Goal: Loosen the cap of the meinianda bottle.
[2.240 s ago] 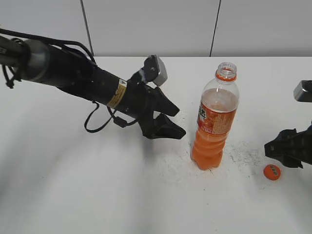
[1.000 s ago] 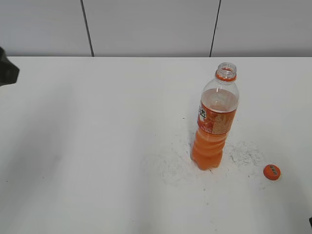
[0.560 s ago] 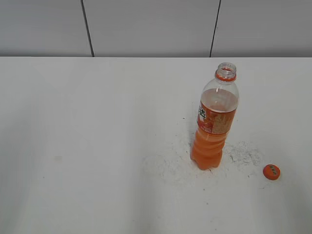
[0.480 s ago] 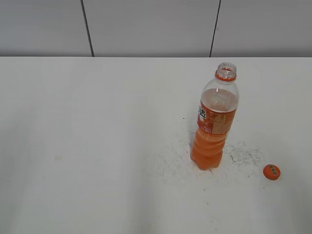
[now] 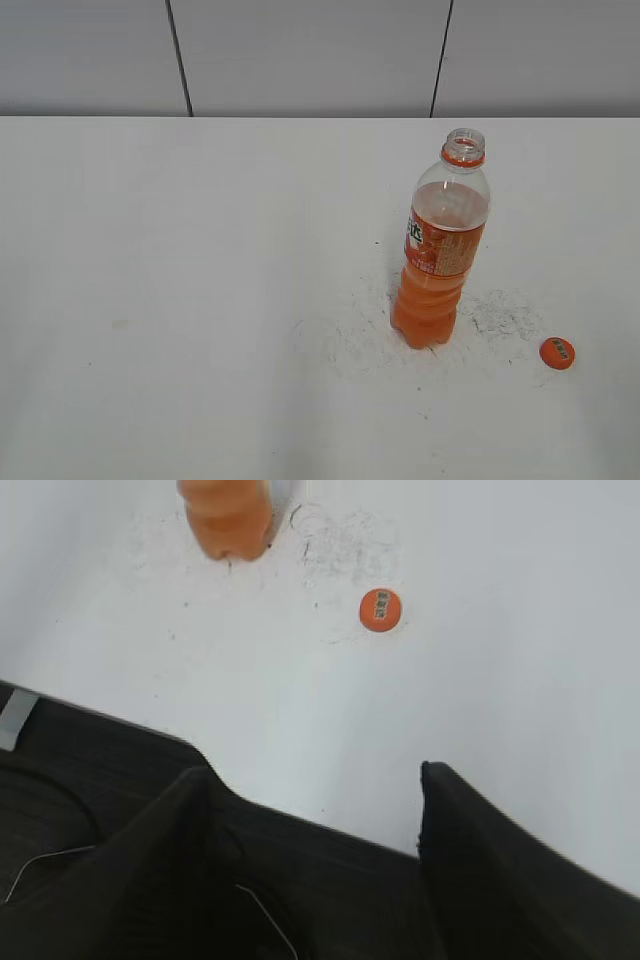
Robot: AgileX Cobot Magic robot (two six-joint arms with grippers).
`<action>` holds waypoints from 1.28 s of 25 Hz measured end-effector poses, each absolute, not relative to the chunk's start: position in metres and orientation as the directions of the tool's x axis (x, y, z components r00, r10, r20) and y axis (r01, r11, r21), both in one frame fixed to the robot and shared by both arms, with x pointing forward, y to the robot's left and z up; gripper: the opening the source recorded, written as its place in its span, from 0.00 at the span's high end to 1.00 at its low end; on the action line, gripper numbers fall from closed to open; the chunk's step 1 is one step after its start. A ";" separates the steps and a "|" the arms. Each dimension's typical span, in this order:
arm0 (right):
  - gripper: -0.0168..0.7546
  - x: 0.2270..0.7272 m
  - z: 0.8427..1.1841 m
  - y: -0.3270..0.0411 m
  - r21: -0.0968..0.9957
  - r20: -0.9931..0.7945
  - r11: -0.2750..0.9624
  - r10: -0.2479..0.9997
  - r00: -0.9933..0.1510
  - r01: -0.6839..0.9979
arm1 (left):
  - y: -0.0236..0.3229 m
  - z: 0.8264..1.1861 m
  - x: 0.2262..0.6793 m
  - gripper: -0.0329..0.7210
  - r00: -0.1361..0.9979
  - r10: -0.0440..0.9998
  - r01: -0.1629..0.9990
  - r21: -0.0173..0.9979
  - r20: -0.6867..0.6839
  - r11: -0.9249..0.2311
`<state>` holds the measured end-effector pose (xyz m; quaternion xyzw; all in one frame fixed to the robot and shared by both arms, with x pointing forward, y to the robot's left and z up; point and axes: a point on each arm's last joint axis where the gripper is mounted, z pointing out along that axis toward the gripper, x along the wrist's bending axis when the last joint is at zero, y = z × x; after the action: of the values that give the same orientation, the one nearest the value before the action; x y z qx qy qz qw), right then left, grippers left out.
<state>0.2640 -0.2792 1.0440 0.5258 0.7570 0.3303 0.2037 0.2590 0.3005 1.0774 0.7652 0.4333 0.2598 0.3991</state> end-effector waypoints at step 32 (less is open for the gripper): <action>0.36 0.277 1.046 -0.284 0.805 -0.046 0.224 0.947 -0.319 0.549 | 0.303 1.062 0.255 0.29 0.510 0.857 0.417 0.848 0.078 -0.326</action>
<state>0.2770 -0.2836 1.0460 0.5117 0.7305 0.3551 0.2802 0.2549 0.3027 1.0623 0.7681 0.4147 0.2702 0.4063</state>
